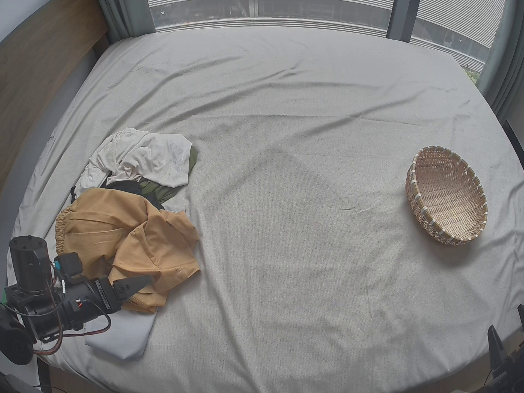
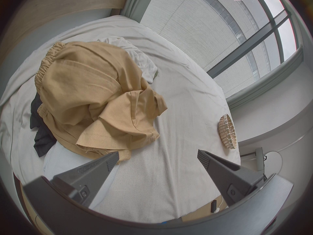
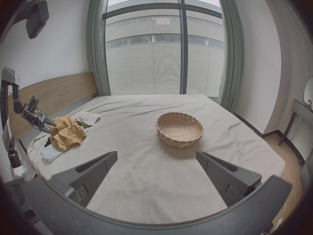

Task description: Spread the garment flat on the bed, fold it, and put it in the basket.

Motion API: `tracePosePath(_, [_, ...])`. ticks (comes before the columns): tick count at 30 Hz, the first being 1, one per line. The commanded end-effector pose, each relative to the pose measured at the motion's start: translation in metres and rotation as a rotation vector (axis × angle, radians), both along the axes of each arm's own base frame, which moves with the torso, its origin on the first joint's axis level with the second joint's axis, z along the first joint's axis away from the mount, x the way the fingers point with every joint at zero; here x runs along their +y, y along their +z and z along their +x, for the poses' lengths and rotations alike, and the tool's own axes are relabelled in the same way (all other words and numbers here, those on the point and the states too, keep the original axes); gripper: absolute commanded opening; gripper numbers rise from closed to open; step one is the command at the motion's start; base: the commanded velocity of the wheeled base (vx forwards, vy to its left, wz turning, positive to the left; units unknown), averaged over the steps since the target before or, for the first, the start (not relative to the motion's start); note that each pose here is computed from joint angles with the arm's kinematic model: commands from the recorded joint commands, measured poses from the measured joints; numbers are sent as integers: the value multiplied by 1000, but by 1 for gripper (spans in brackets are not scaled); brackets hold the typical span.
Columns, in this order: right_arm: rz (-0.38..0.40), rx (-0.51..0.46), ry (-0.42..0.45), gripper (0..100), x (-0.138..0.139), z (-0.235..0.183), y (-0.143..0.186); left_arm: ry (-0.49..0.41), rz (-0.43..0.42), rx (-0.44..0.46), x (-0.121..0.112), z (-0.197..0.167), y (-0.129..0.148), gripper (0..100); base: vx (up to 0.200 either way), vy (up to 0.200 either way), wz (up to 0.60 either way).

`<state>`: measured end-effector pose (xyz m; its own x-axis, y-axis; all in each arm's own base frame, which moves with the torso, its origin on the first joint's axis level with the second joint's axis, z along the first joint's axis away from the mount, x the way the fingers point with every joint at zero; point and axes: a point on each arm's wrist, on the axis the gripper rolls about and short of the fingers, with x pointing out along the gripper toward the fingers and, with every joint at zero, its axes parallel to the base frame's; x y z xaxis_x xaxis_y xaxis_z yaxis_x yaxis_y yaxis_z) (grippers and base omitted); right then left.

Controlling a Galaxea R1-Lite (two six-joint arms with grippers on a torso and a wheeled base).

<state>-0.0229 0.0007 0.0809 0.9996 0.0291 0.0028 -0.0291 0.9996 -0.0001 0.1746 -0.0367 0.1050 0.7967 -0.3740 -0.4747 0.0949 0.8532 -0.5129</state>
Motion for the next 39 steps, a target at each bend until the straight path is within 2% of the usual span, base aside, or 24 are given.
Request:
tracePosePath(1, [-2, 3, 0, 100, 0, 0, -5, 3, 19, 88, 0, 3, -22, 100, 0, 0, 0])
tracePosePath(13, [0, 4, 2, 100, 0, 0, -5, 32, 28, 136, 3, 24, -51, 100, 0, 0, 0])
tracePosePath(14, [0, 3, 0, 100, 0, 0, -5, 35, 33, 158, 2, 29, -61, 100, 0, 0, 0])
tracePosePath(34, [-2, 3, 0, 100, 0, 0, -5, 47, 35, 133, 1, 43, -74, 100, 0, 0, 0])
tracePosePath(39, [0, 3, 2, 100, 0, 0, -5, 76, 44, 133, 5, 42, -74, 100, 0, 0, 0])
